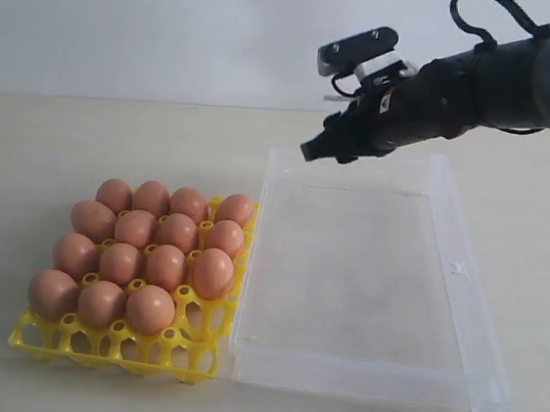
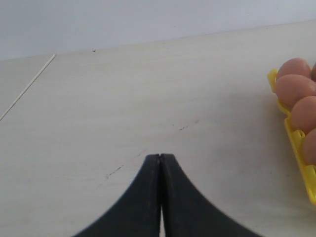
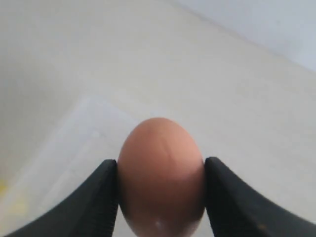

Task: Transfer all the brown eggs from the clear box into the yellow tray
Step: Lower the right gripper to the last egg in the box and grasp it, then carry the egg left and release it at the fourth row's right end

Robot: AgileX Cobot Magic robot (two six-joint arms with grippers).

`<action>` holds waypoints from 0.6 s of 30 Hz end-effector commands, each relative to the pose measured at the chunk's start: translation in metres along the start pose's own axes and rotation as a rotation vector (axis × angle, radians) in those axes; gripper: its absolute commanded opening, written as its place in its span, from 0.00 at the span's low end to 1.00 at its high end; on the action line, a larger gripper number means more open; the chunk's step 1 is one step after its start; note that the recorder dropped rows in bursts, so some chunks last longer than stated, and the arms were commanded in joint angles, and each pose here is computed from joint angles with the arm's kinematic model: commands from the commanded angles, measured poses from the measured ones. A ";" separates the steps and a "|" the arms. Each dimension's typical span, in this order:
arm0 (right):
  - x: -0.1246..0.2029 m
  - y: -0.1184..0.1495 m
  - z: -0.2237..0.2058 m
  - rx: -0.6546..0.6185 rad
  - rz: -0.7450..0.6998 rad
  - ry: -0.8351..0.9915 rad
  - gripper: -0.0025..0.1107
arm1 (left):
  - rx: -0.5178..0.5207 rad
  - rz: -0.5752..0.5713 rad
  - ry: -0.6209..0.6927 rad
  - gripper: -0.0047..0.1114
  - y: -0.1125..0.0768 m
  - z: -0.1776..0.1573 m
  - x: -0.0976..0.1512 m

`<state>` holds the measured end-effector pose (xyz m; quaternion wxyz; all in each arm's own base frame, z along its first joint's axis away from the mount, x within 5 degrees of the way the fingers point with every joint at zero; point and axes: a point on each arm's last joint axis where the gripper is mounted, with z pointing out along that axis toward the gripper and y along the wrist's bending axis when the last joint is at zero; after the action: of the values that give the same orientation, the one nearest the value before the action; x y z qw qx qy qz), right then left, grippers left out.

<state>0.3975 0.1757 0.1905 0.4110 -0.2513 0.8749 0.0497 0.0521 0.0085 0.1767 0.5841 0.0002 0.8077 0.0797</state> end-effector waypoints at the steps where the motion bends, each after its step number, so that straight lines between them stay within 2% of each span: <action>1: 0.003 0.040 -0.044 -0.081 0.134 -0.282 0.02 | 0.004 -0.007 -0.019 0.04 0.000 -0.001 -0.002; 6: 0.041 0.094 -0.077 -0.337 0.125 -0.443 0.02 | 0.004 -0.007 -0.019 0.04 0.000 -0.001 -0.002; 8: 0.053 0.107 -0.085 -0.433 0.122 -0.480 0.02 | 0.004 -0.007 -0.019 0.04 0.000 -0.001 -0.002; 13: 0.089 0.123 -0.092 -0.605 0.066 -0.451 0.02 | 0.004 -0.007 -0.019 0.04 0.000 -0.001 -0.002; 18: 0.105 0.129 -0.081 -0.656 0.128 -0.372 0.02 | 0.004 -0.007 -0.019 0.04 0.000 -0.001 -0.002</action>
<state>0.2257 0.2200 0.1580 0.4705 -0.3076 0.7367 0.3760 0.0521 0.0085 0.1767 0.5841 0.0002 0.8077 0.0797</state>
